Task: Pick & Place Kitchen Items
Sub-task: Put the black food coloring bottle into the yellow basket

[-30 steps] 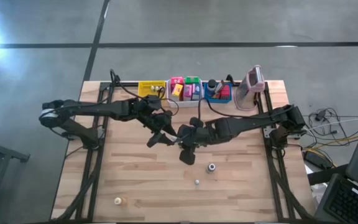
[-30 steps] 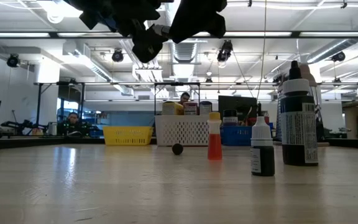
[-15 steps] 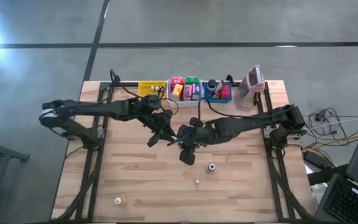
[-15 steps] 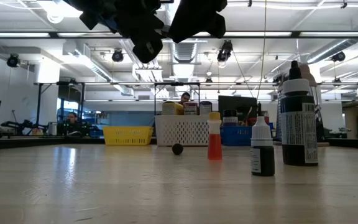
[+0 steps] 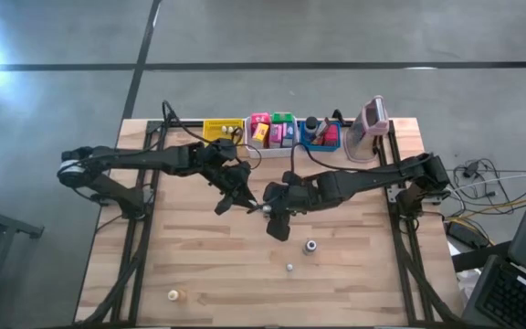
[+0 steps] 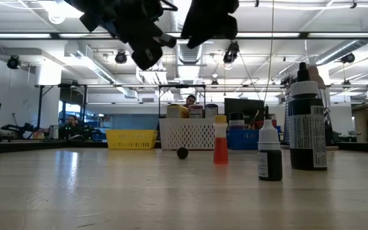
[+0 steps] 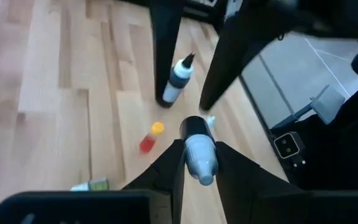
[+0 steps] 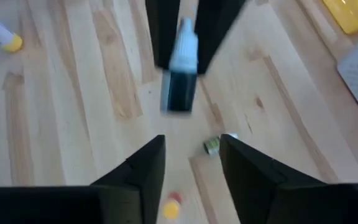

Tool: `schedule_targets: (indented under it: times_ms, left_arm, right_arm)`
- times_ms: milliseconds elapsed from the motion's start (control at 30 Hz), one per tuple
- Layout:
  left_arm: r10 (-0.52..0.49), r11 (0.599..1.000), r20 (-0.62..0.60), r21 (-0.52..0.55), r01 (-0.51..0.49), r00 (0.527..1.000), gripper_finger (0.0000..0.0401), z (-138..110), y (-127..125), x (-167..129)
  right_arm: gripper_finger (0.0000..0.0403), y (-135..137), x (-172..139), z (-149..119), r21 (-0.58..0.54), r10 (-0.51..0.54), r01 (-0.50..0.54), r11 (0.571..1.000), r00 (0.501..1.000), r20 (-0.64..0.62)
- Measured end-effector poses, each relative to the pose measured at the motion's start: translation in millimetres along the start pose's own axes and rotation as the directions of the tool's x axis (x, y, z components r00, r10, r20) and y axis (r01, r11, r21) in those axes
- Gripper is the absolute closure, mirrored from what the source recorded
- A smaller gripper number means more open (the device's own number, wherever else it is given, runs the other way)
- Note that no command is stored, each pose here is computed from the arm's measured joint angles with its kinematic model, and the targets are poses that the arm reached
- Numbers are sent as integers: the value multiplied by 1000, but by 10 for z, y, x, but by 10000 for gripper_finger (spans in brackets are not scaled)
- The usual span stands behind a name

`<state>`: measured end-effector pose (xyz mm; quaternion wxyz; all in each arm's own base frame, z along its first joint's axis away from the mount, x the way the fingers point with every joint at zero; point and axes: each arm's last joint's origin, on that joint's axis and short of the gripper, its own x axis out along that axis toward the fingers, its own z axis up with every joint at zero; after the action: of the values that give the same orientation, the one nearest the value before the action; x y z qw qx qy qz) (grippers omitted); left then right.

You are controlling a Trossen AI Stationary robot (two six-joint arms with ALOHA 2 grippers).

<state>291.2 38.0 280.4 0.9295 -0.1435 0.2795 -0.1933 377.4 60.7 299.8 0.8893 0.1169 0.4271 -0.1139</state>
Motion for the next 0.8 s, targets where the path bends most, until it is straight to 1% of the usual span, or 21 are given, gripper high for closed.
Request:
schedule_targets:
  times_ms: [100,167,233,333,400,500,633,800]
  left_arm:
    - [28,999,-17,-35,-28,999,322,-21,45,-97]
    - [55,997,-31,-60,-56,998,322,-40,76,-179]
    - [105,991,-44,-83,-108,993,322,-59,99,-269]
    - [220,967,-69,-113,-227,973,322,-92,129,-429]
    - [297,943,-88,-131,-306,951,322,-118,150,-532]
    - [381,906,-111,-152,-395,918,323,-149,159,-684]
    - [474,854,-170,-152,-498,864,323,-163,170,-881]
    - [612,760,-234,-86,-644,755,323,-161,253,-1053]
  right_arm:
    - [234,-44,-117,-27,24,-18,18,1000,1000,-26]
    - [226,-81,-203,-52,55,-48,50,997,998,-41]
    - [222,-130,-277,-102,73,-108,114,991,991,-74]
    - [225,-232,-403,-202,99,-223,238,966,965,-138]
    - [231,-300,-482,-269,114,-300,322,940,938,-174]
    - [243,-387,-572,-374,118,-379,410,904,899,-220]
    - [259,-474,-690,-490,141,-389,423,895,895,-220]
    - [279,-633,-854,-692,222,-389,434,873,895,-219]
